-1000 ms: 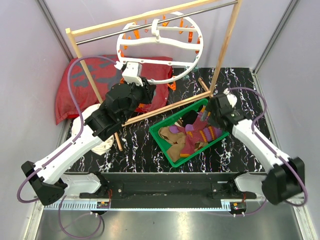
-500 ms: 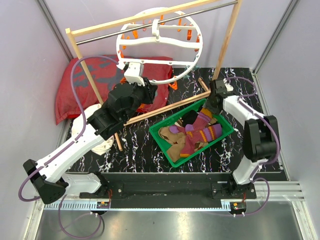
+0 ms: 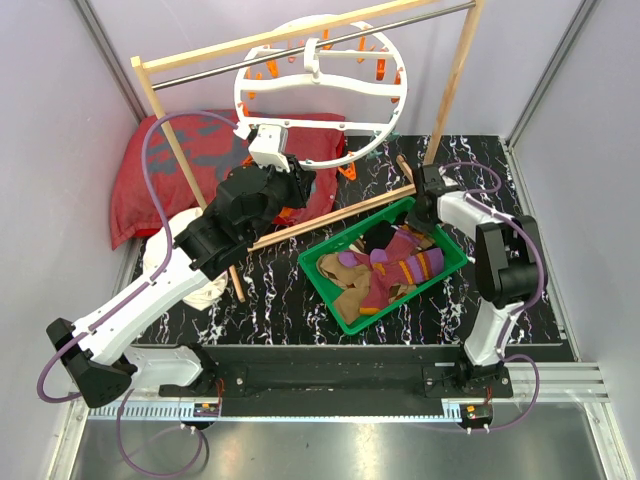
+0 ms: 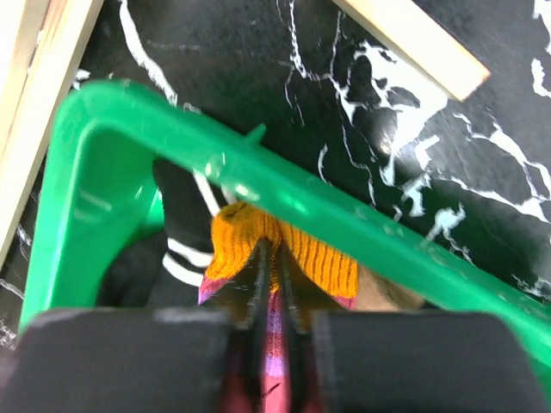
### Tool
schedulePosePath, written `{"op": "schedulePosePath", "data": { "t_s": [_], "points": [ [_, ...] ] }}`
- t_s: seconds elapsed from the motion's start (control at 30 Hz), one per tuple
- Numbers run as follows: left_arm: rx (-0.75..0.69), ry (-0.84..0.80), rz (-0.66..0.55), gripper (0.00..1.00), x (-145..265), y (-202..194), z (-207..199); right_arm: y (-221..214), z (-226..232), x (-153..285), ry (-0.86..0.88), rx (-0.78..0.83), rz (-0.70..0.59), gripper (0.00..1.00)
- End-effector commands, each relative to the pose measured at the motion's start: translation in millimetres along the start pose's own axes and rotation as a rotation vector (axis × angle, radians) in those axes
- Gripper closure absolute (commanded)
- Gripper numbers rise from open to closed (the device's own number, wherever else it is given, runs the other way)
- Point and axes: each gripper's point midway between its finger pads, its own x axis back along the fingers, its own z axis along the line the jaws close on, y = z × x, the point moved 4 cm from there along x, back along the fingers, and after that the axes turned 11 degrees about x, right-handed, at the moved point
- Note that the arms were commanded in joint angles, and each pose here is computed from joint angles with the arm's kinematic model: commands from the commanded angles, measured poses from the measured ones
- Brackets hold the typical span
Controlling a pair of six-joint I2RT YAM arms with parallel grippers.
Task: Clip the socks to the hanger
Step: Pick up the sock from the bin.
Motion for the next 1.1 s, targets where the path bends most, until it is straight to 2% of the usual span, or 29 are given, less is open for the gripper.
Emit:
{"op": "schedulePosePath", "data": {
  "t_s": [0.0, 0.2, 0.33, 0.47, 0.53, 0.7, 0.9, 1.07],
  "points": [
    [0.014, -0.045, -0.024, 1.00, 1.8, 12.0, -12.0, 19.5, 0.8, 47.2, 0.072, 0.019, -0.103, 1.00],
    [0.020, -0.053, -0.040, 1.00, 4.1, 19.1, -14.8, 31.7, 6.8, 99.1, 0.183, 0.100, -0.207, 1.00],
    [0.022, -0.052, -0.052, 1.00, 6.5, 24.3, -15.7, 29.5, 21.6, 137.7, 0.280, 0.241, -0.308, 1.00],
    [0.028, -0.061, -0.067, 1.00, 8.7, 31.3, -18.7, 6.3, 49.2, 192.1, 0.432, 0.436, -0.463, 1.00],
    [0.038, -0.070, -0.077, 1.00, 10.8, 36.7, -21.7, 2.5, 58.4, 223.9, 0.528, 0.526, -0.581, 1.00],
    [0.063, -0.099, -0.095, 1.00, 16.4, 47.2, -28.5, -35.8, 80.9, 271.0, 0.777, 0.706, -0.724, 1.00],
    [0.094, -0.140, -0.107, 1.00, 20.6, 55.9, -36.9, -66.7, 110.6, 320.5, 0.978, 0.834, -0.849, 1.00],
    [0.106, -0.156, -0.093, 1.00, 19.6, 52.3, -39.6, -69.9, 140.4, 345.8, 1.061, 0.849, -0.944, 1.00]
  ]
}}
